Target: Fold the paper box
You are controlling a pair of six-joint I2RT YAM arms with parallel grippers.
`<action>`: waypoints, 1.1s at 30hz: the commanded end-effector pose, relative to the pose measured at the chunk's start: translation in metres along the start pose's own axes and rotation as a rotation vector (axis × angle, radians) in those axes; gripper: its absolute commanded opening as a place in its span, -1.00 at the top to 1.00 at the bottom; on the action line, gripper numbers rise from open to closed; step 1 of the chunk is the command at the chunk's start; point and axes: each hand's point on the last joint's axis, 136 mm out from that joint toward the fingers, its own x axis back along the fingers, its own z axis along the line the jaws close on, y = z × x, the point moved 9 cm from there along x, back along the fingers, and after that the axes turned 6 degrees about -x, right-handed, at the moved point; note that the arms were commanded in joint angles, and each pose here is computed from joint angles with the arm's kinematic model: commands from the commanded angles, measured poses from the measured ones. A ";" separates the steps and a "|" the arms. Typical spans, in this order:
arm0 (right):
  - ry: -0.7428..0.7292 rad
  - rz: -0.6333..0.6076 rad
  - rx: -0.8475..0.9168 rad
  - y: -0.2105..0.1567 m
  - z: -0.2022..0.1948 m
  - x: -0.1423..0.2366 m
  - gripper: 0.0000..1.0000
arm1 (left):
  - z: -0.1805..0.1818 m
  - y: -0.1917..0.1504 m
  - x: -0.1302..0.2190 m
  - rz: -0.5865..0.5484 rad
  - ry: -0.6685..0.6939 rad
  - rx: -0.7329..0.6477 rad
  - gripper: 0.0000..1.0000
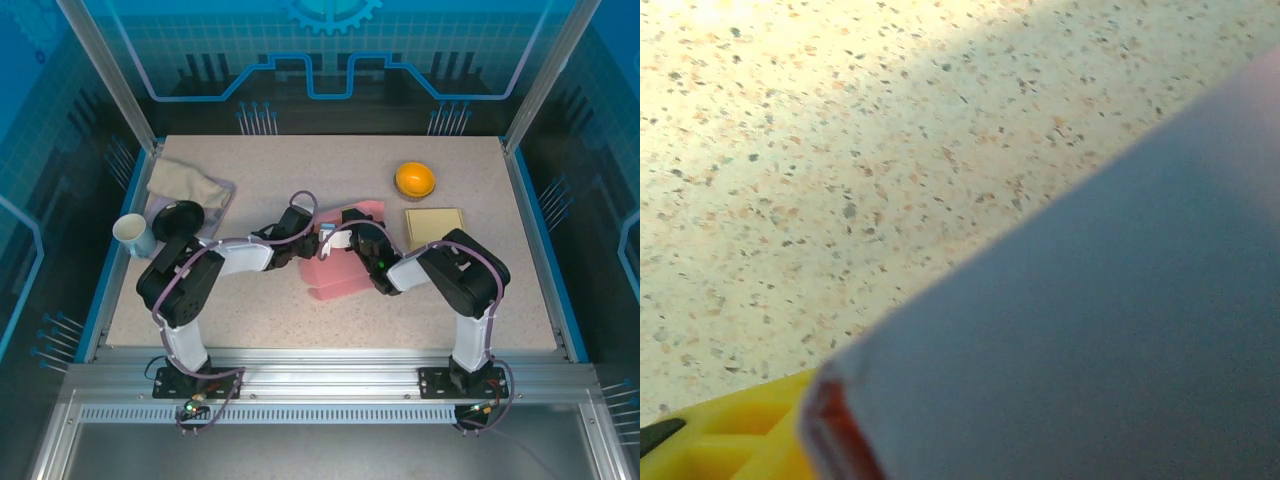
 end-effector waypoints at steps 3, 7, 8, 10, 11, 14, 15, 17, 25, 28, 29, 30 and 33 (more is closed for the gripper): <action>0.006 -0.019 -0.014 0.004 0.003 0.005 1.00 | 0.013 0.005 -0.003 0.018 0.200 0.013 -0.01; -0.006 0.004 -0.016 0.004 0.000 0.004 1.00 | 0.017 0.002 -0.004 0.045 0.287 -0.013 0.28; -0.012 0.009 -0.019 0.005 -0.002 0.003 1.00 | 0.018 0.000 -0.004 0.052 0.302 -0.023 0.36; -0.016 0.021 -0.033 0.008 -0.008 0.003 1.00 | 0.018 -0.003 -0.006 0.060 0.321 -0.040 0.45; -0.005 0.027 -0.046 0.009 -0.010 0.003 0.95 | 0.018 -0.004 -0.006 0.060 0.327 -0.046 0.48; 0.029 0.006 -0.130 0.014 -0.023 0.008 0.73 | 0.018 -0.006 -0.007 0.053 0.325 -0.053 0.53; 0.052 -0.003 -0.157 0.016 -0.026 0.011 0.71 | 0.018 -0.007 -0.007 0.052 0.326 -0.051 0.54; 0.092 -0.013 -0.231 0.017 -0.036 0.016 0.61 | 0.018 -0.006 -0.008 0.046 0.330 -0.044 0.55; 0.261 -0.064 -0.424 0.013 -0.065 0.051 0.31 | 0.019 -0.006 -0.008 0.026 0.332 -0.031 0.57; 0.319 -0.087 -0.527 0.014 -0.084 0.065 0.25 | 0.018 -0.006 -0.008 0.008 0.318 -0.022 0.58; 0.342 -0.078 -0.584 0.012 -0.092 0.068 0.24 | 0.017 -0.007 -0.009 0.001 0.310 -0.020 0.58; 0.355 -0.062 -0.653 0.009 -0.100 0.068 0.23 | 0.017 -0.007 -0.009 -0.005 0.302 -0.018 0.59; 0.407 0.004 -0.925 -0.007 -0.130 0.056 0.27 | 0.016 -0.007 -0.010 -0.019 0.290 -0.019 0.59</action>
